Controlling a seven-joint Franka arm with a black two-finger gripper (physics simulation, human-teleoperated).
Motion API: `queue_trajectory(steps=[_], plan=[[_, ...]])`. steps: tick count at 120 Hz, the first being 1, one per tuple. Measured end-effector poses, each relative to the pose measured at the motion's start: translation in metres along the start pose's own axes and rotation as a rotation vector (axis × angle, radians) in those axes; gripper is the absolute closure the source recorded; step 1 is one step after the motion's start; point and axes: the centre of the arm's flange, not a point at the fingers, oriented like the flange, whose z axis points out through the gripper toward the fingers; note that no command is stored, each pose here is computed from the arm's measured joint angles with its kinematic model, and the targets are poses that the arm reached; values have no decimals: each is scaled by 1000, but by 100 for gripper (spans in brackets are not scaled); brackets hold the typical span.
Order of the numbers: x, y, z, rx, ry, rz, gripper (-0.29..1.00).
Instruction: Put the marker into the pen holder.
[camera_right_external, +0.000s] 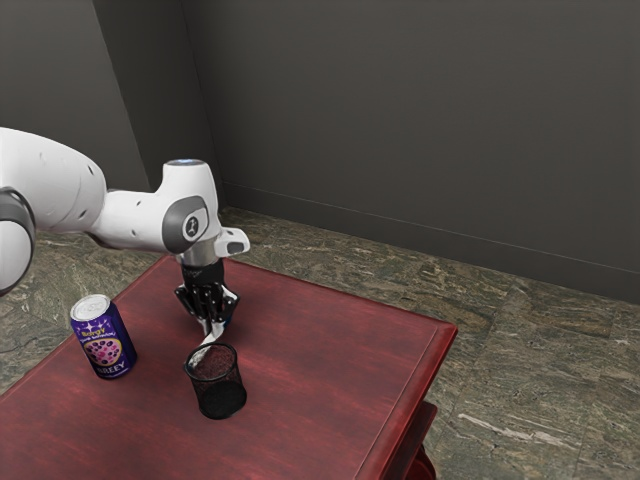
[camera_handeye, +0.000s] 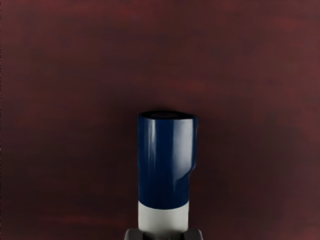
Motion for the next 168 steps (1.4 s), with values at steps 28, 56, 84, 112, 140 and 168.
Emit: queue_trajectory(steps=[28, 56, 84, 112, 140, 168], plan=[[-1, 3, -16, 12, 26, 1, 79], [-9, 26, -82, 25, 132, 36, 79], [-33, 45, -149, 16, 209, 58, 79], [-79, 69, -180, -4, 152, 57, 79], [-132, 94, -156, 20, 114, 66, 79], [-166, 104, -137, 80, 212, 77, 79]])
